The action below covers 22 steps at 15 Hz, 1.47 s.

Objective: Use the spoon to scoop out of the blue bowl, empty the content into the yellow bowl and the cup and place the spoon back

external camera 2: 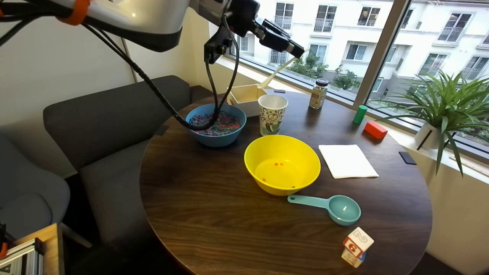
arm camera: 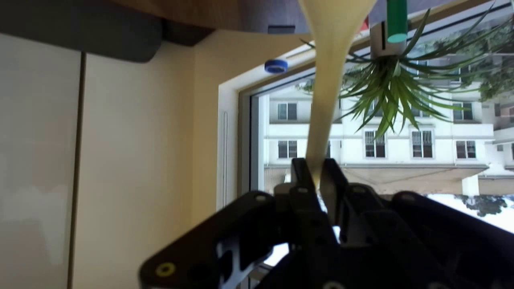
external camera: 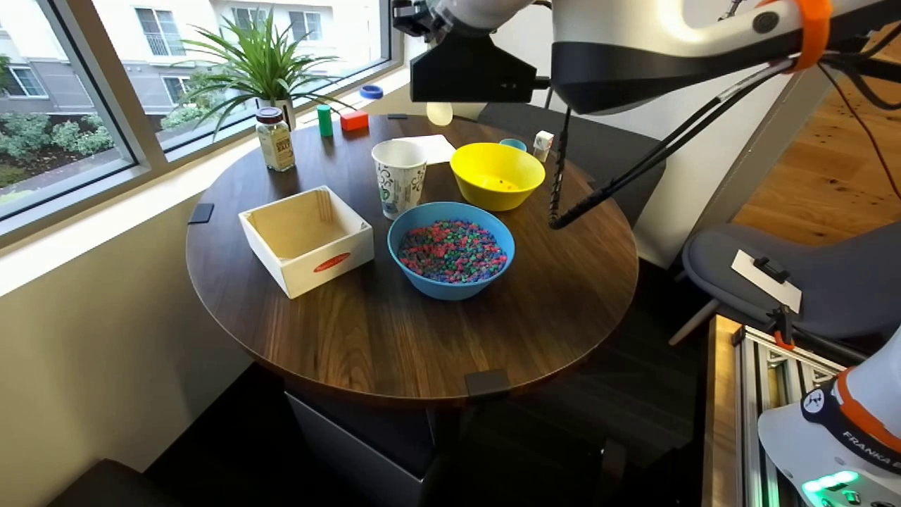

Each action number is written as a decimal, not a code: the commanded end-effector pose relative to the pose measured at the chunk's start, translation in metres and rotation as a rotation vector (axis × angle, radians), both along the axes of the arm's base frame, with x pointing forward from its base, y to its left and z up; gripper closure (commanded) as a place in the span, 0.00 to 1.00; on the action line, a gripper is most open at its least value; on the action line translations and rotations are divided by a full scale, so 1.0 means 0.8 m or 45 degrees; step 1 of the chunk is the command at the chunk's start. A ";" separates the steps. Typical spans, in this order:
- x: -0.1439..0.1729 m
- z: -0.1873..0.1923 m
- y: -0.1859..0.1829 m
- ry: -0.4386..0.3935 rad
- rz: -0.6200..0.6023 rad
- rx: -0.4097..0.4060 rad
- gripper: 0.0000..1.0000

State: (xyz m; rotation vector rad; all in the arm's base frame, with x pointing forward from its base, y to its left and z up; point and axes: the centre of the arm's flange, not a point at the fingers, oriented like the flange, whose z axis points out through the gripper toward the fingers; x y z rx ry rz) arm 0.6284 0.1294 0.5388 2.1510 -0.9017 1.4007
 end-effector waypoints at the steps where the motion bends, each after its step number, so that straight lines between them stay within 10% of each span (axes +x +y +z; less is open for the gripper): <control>1: -0.048 -0.003 -0.031 0.150 0.016 0.209 0.97; 10: -0.098 -0.045 -0.086 0.575 -0.138 0.661 0.97; 22: -0.126 -0.117 -0.137 0.873 -0.303 0.704 0.97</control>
